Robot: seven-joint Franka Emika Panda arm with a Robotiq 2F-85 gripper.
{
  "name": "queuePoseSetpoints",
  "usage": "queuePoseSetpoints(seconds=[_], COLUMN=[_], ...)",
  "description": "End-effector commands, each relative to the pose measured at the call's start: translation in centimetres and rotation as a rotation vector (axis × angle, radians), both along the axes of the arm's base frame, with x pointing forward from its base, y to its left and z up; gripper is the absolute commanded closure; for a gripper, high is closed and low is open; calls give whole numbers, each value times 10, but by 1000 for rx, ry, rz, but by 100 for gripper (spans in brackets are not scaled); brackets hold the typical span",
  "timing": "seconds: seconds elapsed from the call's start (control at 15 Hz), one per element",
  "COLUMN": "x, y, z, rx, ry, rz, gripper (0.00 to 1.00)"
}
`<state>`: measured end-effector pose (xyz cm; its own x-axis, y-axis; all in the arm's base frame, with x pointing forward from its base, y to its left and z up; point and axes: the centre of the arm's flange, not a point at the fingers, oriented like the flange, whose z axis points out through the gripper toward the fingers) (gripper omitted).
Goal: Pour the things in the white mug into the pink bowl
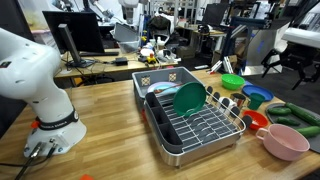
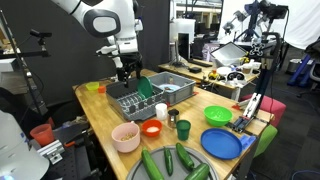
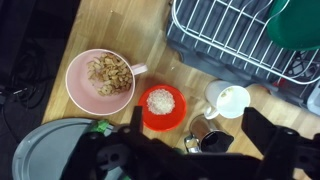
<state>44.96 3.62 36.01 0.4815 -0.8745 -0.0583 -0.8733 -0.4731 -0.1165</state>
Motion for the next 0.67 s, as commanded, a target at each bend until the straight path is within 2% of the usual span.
queuePoseSetpoints(seconds=[0.0,0.27,0.6], x=[4,20,30], y=[-2,-14,-32], z=[-2,-14,-50], rx=[42,213,300], ry=[-6,15,58], rz=[-13,-220,-486], gripper=[0,0,0])
